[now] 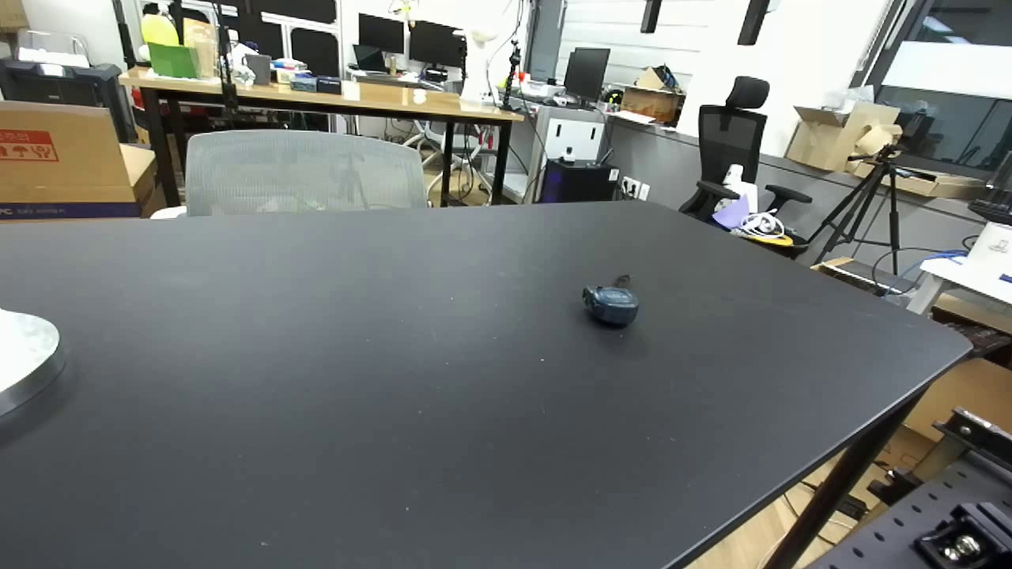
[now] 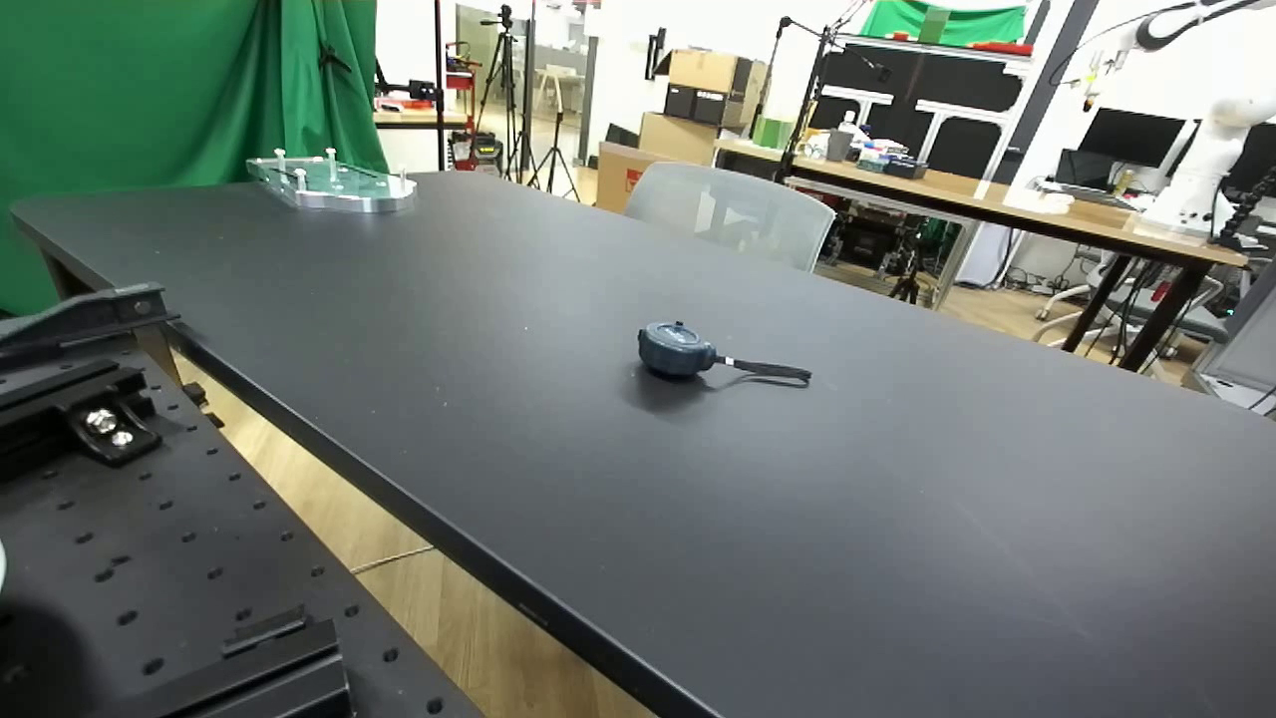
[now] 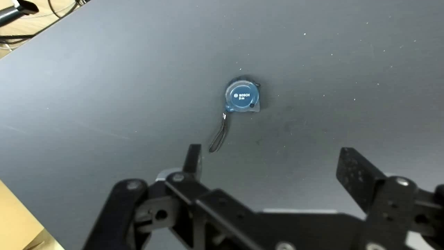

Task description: Move the measuring tape to the left and back to the right

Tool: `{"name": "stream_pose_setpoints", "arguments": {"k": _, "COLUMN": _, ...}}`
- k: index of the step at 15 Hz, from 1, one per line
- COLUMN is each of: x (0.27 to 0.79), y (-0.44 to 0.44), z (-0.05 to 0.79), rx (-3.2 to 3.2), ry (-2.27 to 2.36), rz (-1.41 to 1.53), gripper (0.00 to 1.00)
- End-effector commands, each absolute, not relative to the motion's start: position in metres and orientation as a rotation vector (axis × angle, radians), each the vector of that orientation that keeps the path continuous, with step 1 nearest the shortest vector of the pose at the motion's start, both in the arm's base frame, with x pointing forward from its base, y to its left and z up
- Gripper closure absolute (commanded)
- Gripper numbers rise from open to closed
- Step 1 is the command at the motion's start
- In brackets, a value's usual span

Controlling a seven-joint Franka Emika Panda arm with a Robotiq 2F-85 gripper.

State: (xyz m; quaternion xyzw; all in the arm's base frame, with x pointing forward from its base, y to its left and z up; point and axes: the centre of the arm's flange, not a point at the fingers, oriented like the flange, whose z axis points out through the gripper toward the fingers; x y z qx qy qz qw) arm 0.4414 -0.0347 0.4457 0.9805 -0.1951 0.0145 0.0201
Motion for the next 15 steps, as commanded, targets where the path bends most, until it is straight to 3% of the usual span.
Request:
{"name": "stream_pose_setpoints", "arguments": {"k": 1, "x": 0.446, "y": -0.033, "z": 0.439, "rx": 3.052, "ry": -0.57, "rz": 0.052, "gripper": 0.0}}
{"name": "stream_pose_setpoints", "arguments": {"k": 15, "x": 0.533, "y": -0.067, "z": 0.324, "rx": 3.033, "ry": -0.358, "rz": -0.048, "gripper": 0.0}}
